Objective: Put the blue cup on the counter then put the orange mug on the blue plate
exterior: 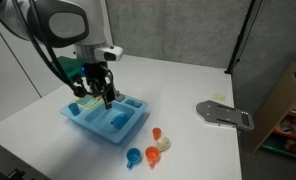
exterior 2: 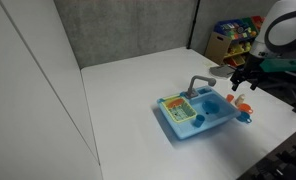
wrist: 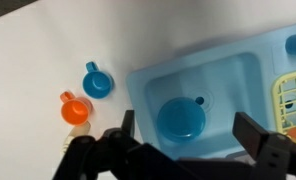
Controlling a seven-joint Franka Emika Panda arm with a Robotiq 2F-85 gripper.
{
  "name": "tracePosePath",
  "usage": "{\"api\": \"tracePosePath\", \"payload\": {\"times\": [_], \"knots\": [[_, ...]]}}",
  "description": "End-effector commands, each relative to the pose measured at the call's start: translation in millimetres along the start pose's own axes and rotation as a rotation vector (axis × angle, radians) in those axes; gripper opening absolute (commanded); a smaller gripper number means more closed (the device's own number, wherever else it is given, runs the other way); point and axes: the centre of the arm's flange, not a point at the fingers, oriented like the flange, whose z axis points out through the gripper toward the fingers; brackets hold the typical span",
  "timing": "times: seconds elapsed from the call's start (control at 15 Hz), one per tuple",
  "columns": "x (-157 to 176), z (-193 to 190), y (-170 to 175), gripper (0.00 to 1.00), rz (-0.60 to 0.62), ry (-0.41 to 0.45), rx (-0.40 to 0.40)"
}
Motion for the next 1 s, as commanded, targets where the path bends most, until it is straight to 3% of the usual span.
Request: {"api": "tracePosePath", "payload": {"times": [0.0, 0.53, 0.93], "knots": [[0, 1, 0, 1.0, 0.0, -0.001, -0.001], [5, -11, 6, 1.0, 0.029, 0.014, 0.009], [30, -27, 27, 1.0, 0.102, 0.039, 0.029]]}}
